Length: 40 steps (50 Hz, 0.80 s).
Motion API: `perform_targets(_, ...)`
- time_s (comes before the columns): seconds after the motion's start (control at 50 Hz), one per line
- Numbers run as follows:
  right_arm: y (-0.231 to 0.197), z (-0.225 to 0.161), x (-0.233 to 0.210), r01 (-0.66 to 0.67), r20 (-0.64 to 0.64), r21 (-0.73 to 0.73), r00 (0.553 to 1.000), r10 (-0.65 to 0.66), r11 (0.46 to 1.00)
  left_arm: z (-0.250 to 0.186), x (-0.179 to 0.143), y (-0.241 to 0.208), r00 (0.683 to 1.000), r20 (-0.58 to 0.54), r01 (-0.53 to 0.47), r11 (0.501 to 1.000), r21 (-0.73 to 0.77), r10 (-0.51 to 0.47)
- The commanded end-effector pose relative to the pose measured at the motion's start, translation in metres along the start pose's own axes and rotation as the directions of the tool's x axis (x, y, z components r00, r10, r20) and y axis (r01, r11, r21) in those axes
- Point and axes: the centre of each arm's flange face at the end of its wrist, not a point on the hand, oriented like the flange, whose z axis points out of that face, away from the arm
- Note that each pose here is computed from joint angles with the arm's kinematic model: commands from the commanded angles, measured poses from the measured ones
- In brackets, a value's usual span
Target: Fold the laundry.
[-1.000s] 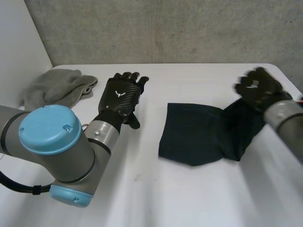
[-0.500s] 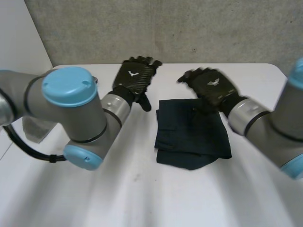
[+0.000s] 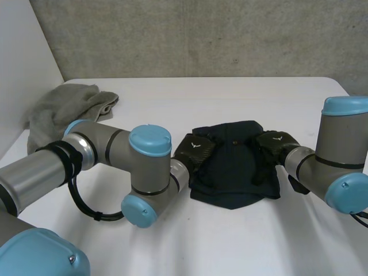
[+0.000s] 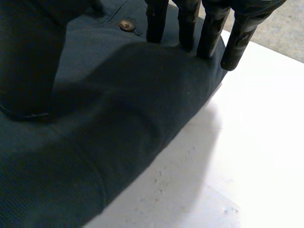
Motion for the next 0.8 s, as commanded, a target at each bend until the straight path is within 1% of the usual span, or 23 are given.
perform_targets(0.02, -0.014, -0.008, 0.004, 0.024, -0.007, 0.045, 1.0, -0.024, 0.999, -0.011, -0.004, -0.025, 1.0, 0.002, -0.003, 1.0, 0.031, 0.003)
perform_targets(0.14, -0.04, -0.031, 0.009, 0.026, -0.052, 0.164, 0.998, -0.018, 0.986, -0.039, -0.007, -0.069, 1.0, 0.01, -0.01, 0.994, 0.11, 0.009)
perform_targets(0.16, -0.043, -0.035, 0.009, 0.026, -0.059, 0.182, 0.998, -0.016, 0.983, -0.049, -0.009, -0.082, 1.0, 0.015, -0.011, 0.991, 0.134, 0.009)
perform_targets(0.18, -0.049, -0.043, 0.014, 0.023, -0.087, 0.22, 0.996, -0.003, 0.975, -0.053, -0.01, -0.088, 1.0, 0.018, -0.012, 0.989, 0.146, 0.01)
perform_targets(0.22, -0.053, -0.051, 0.024, 0.003, -0.131, 0.248, 0.991, 0.03, 0.969, -0.069, -0.014, -0.105, 0.999, 0.031, -0.017, 0.984, 0.18, 0.012)
perform_targets(0.26, -0.05, -0.06, 0.041, -0.054, -0.187, 0.253, 0.977, 0.104, 0.966, -0.079, -0.017, -0.114, 0.999, 0.04, -0.019, 0.98, 0.197, 0.012)
perform_targets(0.3, -0.043, -0.062, 0.046, -0.092, -0.202, 0.236, 0.969, 0.141, 0.967, -0.096, -0.019, -0.126, 0.999, 0.049, -0.022, 0.975, 0.22, 0.012)
perform_targets(0.34, -0.029, -0.064, 0.048, -0.165, -0.199, 0.2, 0.958, 0.205, 0.966, -0.104, -0.018, -0.128, 0.999, 0.047, -0.021, 0.975, 0.222, 0.011)
perform_targets(0.4, -0.009, -0.066, 0.044, -0.24, -0.177, 0.139, 0.948, 0.263, 0.961, -0.118, -0.017, -0.126, 0.999, 0.043, -0.019, 0.977, 0.213, 0.01)
perform_targets(0.5, 0.016, -0.065, 0.036, -0.296, -0.121, 0.063, 0.946, 0.301, 0.953, -0.13, -0.014, -0.118, 1.0, 0.018, -0.01, 0.982, 0.191, 0.007)
perform_targets(0.52, 0.022, -0.062, 0.033, -0.311, -0.086, 0.043, 0.946, 0.314, 0.949, -0.13, -0.014, -0.114, 1.0, 0.015, -0.009, 0.983, 0.183, 0.006)
perform_targets(0.56, 0.03, -0.058, 0.029, -0.334, -0.057, 0.02, 0.941, 0.334, 0.942, -0.129, -0.015, -0.114, 1.0, 0.017, -0.009, 0.982, 0.188, 0.006)
perform_targets(0.66, 0.038, -0.045, 0.027, -0.41, -0.027, 0.018, 0.912, 0.41, 0.912, -0.128, -0.019, -0.115, 1.0, 0.026, -0.006, 0.981, 0.196, 0.001)
perform_targets(0.72, 0.04, -0.038, 0.028, -0.428, -0.026, 0.026, 0.903, 0.429, 0.903, -0.128, -0.02, -0.114, 1.0, 0.029, -0.004, 0.981, 0.194, -0.001)
perform_targets(0.8, 0.041, -0.031, 0.027, -0.426, -0.015, 0.031, 0.904, 0.426, 0.904, -0.128, -0.016, -0.114, 1.0, 0.018, -0.005, 0.981, 0.194, 0.002)
